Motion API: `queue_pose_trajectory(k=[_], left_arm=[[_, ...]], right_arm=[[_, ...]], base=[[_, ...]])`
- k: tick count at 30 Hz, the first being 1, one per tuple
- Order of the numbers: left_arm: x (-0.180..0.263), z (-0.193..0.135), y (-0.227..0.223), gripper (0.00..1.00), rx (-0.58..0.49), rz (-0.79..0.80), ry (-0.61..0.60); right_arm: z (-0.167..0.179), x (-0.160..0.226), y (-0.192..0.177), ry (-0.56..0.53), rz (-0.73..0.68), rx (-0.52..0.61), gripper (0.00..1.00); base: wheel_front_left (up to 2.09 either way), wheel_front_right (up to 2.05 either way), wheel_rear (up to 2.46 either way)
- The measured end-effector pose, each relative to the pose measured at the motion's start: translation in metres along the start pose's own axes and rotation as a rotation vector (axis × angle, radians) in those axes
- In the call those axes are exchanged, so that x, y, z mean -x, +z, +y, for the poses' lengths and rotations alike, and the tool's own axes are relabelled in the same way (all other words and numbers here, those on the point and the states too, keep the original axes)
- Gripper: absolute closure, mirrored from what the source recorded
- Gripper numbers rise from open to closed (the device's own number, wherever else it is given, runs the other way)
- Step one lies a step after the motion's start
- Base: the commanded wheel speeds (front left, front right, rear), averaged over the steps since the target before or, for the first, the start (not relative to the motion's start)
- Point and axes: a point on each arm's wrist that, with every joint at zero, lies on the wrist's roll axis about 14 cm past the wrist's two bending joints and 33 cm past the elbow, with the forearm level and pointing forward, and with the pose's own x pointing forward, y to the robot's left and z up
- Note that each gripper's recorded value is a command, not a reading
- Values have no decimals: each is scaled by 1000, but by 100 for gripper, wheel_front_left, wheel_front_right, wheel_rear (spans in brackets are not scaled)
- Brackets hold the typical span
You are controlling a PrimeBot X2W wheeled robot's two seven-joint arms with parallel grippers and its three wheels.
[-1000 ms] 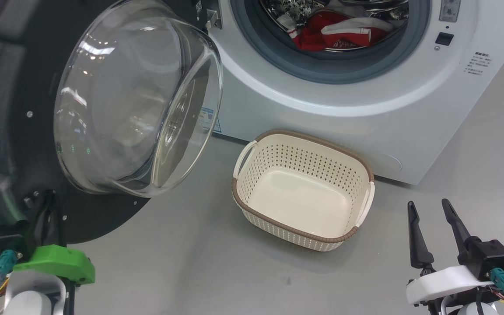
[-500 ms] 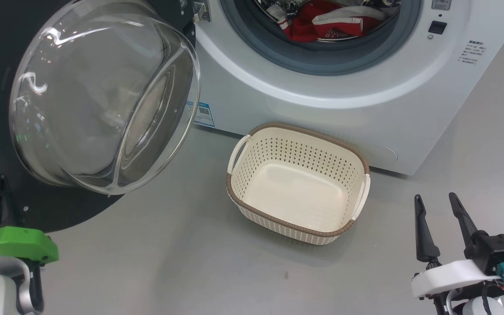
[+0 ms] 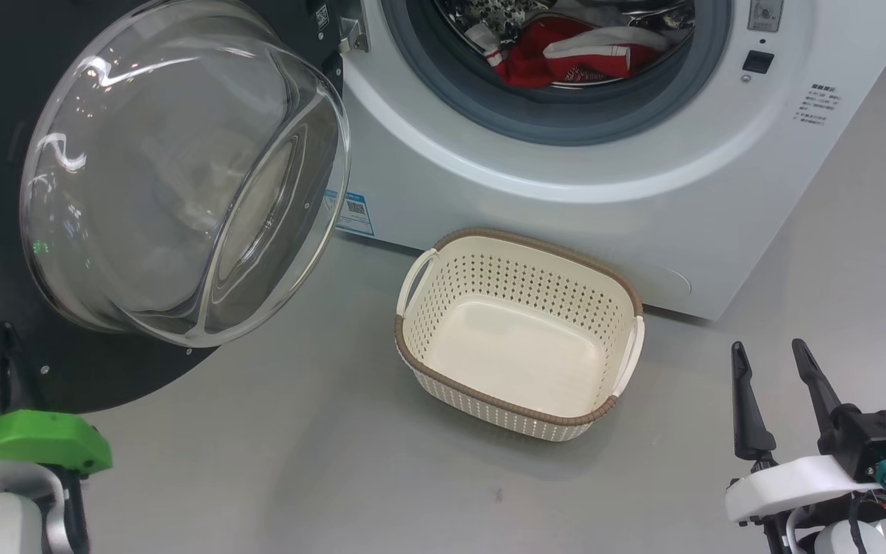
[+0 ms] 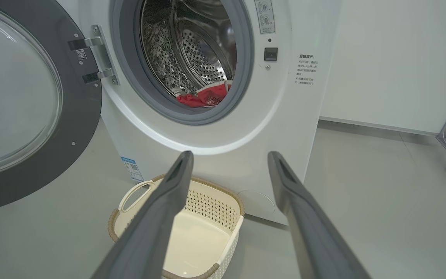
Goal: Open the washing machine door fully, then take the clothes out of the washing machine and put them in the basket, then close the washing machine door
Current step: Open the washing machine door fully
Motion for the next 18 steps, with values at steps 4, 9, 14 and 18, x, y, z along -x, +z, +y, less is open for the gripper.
queue_pose_trajectory(k=[4, 9, 14, 18], left_arm=[[14, -18, -8, 100, -16, 14, -80], [30, -42, -8, 100, 6, 0, -159], [49, -79, -13, 100, 29, 7, -281], [60, -107, -14, 100, 36, 5, -379]], right_arm=[[-1, 3, 5, -6, -12, 6, 0], [0, 5, 8, -6, -20, 11, 0], [0, 7, 8, -4, -19, 10, 0], [2, 9, 8, 5, -19, 12, 0]], base=[[0, 0, 0], [0, 0, 0], [0, 0, 0], [0, 0, 0]])
